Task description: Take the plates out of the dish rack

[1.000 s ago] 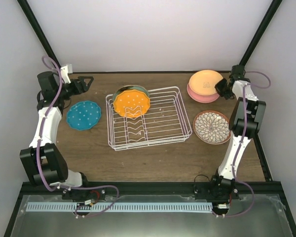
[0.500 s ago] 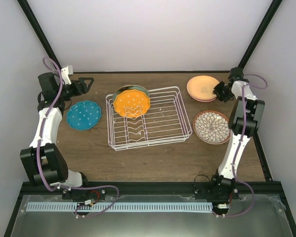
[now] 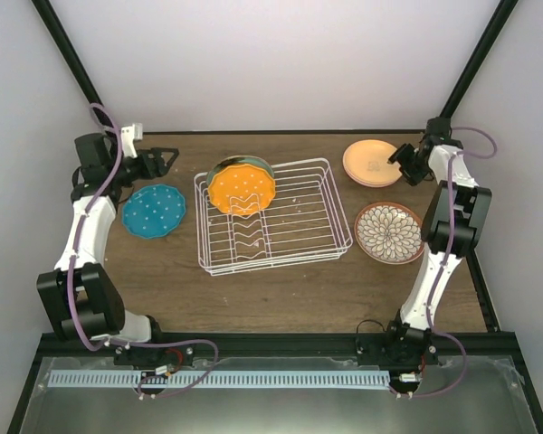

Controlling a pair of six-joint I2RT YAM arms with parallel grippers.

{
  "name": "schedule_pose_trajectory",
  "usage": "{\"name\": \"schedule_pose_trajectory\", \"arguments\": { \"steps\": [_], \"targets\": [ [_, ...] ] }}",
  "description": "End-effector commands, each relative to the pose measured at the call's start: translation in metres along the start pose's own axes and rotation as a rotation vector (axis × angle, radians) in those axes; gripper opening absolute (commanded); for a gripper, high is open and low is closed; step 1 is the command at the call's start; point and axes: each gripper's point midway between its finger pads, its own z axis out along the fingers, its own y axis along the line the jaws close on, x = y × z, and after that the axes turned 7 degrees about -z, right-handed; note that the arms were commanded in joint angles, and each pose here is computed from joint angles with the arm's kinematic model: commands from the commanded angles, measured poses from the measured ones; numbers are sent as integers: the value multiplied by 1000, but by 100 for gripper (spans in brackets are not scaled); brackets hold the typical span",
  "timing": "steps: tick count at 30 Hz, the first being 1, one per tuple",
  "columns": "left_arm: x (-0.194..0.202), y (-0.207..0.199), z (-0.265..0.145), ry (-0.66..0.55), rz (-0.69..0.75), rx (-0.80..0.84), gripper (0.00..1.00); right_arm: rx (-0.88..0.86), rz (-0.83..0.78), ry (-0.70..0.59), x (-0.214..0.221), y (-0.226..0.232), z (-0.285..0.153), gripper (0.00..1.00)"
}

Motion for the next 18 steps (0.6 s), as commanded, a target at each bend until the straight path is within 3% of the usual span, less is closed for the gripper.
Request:
{"name": "schedule_pose_trajectory", "arguments": {
  "steps": [1, 5, 9, 10, 12, 18],
  "targets": [
    [8, -28, 1, 62, 161, 71, 82, -36, -58, -77, -15, 23, -41, 69],
    [28, -50, 7, 128, 289, 117, 80, -41, -65, -94, -17, 27, -52, 70],
    [55, -68, 16, 161, 518, 103, 79, -48, -83, -134, -20, 32, -66, 73],
    [63, -72, 20, 166, 579, 96, 78, -55, -95, -143, -20, 34, -69, 76],
    [79, -76, 28, 174, 684, 79, 77, -83, -132, -163, -20, 40, -77, 99],
    [97, -64, 54, 168, 778, 30, 74, -110, -209, -233, -15, 45, -94, 100]
  ]
}}
